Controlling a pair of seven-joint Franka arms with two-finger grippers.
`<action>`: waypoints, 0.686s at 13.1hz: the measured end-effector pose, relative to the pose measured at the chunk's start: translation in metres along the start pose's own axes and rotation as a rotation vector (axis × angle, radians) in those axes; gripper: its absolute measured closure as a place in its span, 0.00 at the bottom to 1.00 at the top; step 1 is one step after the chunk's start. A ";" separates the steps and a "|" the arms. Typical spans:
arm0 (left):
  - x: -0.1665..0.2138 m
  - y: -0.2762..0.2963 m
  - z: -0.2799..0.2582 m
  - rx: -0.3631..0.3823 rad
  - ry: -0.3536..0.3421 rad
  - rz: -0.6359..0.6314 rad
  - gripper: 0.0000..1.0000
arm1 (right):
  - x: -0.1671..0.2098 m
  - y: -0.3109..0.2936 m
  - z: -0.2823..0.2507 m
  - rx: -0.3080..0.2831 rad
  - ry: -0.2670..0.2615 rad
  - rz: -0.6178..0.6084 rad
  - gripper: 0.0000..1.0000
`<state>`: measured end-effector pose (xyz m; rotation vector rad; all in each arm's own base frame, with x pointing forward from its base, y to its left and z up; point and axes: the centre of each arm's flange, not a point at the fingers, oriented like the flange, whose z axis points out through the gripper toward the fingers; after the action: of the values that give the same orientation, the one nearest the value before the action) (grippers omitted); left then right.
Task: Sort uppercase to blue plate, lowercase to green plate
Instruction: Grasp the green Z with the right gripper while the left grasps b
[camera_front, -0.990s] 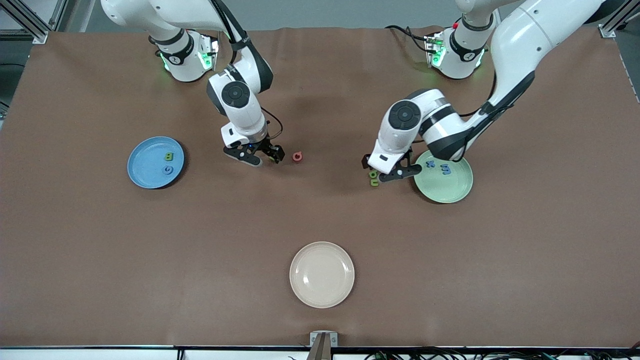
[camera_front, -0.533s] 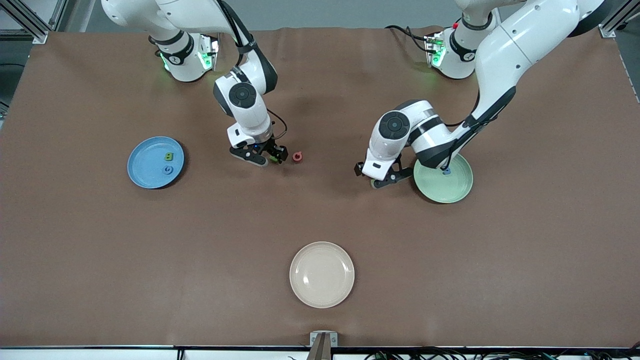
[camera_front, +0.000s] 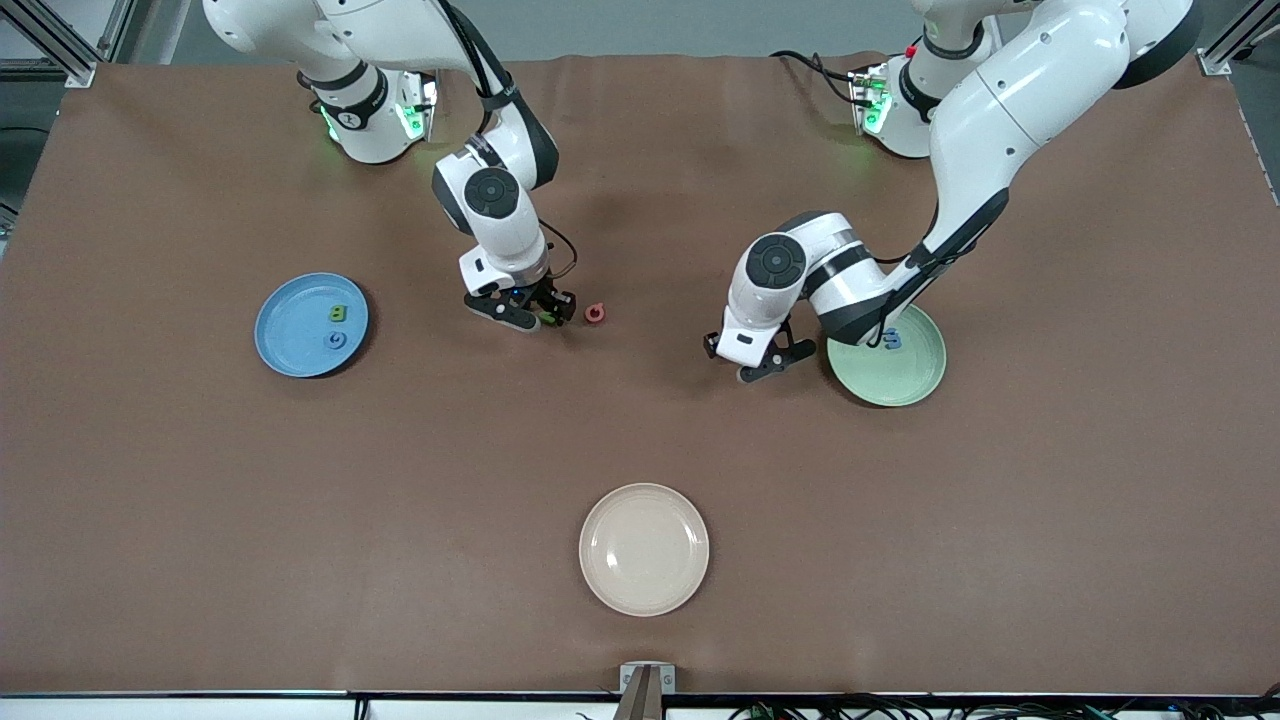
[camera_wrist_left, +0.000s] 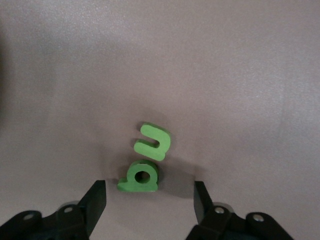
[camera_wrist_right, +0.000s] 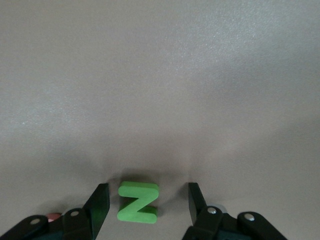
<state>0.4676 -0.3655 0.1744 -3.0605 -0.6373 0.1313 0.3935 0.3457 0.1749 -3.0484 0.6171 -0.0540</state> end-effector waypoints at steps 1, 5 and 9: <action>0.001 -0.001 0.001 0.002 -0.001 -0.002 0.33 | -0.002 -0.001 0.001 -0.001 0.000 -0.005 0.33; 0.004 -0.001 0.001 -0.003 0.000 -0.008 0.43 | -0.004 -0.005 0.000 -0.003 -0.001 -0.006 0.47; 0.005 0.000 -0.001 -0.011 0.001 -0.010 0.58 | -0.004 -0.009 -0.002 -0.014 -0.009 -0.007 0.65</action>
<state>0.4725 -0.3636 0.1747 -3.0675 -0.6550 0.1260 0.3937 0.3555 0.1774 -3.0623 0.6089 -0.0362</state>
